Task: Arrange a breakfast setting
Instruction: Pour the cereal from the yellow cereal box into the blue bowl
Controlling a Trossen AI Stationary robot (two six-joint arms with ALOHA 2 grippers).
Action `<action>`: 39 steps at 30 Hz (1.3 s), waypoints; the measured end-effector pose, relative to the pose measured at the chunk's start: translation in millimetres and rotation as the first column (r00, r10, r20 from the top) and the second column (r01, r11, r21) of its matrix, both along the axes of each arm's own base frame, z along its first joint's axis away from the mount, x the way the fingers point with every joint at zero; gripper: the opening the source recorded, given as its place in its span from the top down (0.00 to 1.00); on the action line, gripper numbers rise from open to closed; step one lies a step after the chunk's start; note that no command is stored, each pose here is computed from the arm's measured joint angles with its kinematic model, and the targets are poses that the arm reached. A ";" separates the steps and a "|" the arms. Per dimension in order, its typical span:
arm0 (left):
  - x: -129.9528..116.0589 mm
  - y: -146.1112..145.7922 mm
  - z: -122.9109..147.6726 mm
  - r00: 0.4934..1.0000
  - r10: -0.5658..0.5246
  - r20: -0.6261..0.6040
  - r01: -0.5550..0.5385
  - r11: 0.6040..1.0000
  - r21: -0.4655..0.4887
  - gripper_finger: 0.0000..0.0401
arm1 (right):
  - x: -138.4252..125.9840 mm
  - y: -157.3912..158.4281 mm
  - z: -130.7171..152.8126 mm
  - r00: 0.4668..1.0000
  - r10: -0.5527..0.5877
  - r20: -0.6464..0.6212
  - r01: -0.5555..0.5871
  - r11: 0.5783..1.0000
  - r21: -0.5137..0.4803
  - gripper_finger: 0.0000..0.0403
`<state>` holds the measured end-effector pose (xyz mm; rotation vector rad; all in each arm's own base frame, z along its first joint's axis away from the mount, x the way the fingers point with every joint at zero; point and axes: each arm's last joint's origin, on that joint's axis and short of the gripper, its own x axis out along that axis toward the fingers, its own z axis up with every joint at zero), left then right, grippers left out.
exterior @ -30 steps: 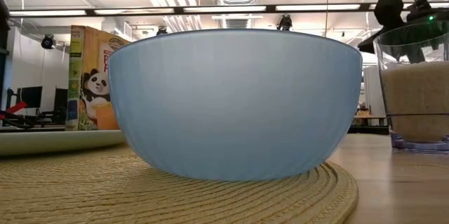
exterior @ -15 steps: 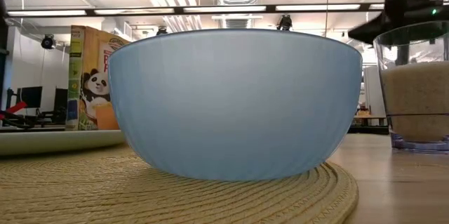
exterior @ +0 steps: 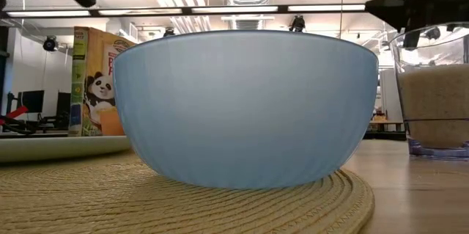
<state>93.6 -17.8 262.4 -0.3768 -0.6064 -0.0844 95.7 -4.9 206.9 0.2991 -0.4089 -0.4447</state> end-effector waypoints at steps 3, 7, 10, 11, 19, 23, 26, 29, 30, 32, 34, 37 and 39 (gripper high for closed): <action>10.3 -2.4 8.0 0.998 0.038 -0.050 -0.035 0.998 0.053 0.91 | -1.6 -1.4 7.4 0.999 -0.048 -0.001 0.048 0.999 -0.013 0.93; 22.0 -5.7 18.3 0.991 0.079 -0.112 -0.063 0.988 0.138 0.91 | -3.1 -4.4 23.7 0.984 -0.173 -0.029 0.173 0.985 -0.012 0.93; 31.1 -8.1 17.0 0.975 0.098 -0.202 -0.059 0.980 0.192 0.91 | -1.4 -5.4 35.2 0.968 -0.238 -0.081 0.235 0.971 -0.043 0.93; 33.9 -8.8 17.8 0.971 0.089 -0.224 -0.048 0.982 0.182 0.91 | -0.5 -5.4 39.4 0.965 -0.247 -0.093 0.242 0.969 -0.057 0.93; 47.3 -11.6 36.5 0.873 0.098 -0.479 -0.008 0.982 0.186 0.91 | 11.2 -6.9 68.6 0.918 -0.337 -0.212 0.322 0.941 -0.099 0.93; 45.6 -8.5 52.1 0.713 0.115 -0.692 -0.078 0.993 0.085 0.91 | 20.5 -7.3 69.4 0.867 -0.379 -0.323 0.368 0.925 -0.095 0.93; 42.4 -5.8 53.6 0.522 0.093 -0.848 -0.201 0.980 -0.017 0.91 | 28.6 -7.2 67.3 0.843 -0.392 -0.367 0.381 0.919 -0.106 0.93; 41.2 -7.4 52.0 0.326 0.009 -0.945 -0.318 0.943 -0.101 0.91 | 34.7 -6.5 64.5 0.831 -0.393 -0.394 0.377 0.918 -0.121 0.93; 41.8 -9.3 52.7 0.273 -0.030 -0.962 -0.343 0.931 -0.126 0.91 | 35.2 -6.5 64.1 0.830 -0.393 -0.396 0.376 0.918 -0.123 0.93; 45.5 -14.2 57.3 0.185 -0.102 -0.977 -0.375 0.912 -0.167 0.91 | 36.3 -6.4 63.3 0.829 -0.391 -0.399 0.376 0.919 -0.119 0.93; 49.6 -19.6 61.3 0.099 -0.141 -0.985 -0.403 0.899 -0.169 0.91 | 36.4 -6.4 63.0 0.834 -0.387 -0.393 0.378 0.920 -0.104 0.93; 51.4 -25.6 60.7 -0.057 -0.130 -0.990 -0.459 0.884 -0.090 0.91 | 36.6 -6.4 62.7 0.836 -0.386 -0.391 0.379 0.920 -0.098 0.93; 49.7 -27.9 58.0 -0.161 -0.120 -0.980 -0.507 0.862 -0.022 0.91 | 36.6 -6.4 62.6 0.835 -0.386 -0.391 0.379 0.920 -0.098 0.93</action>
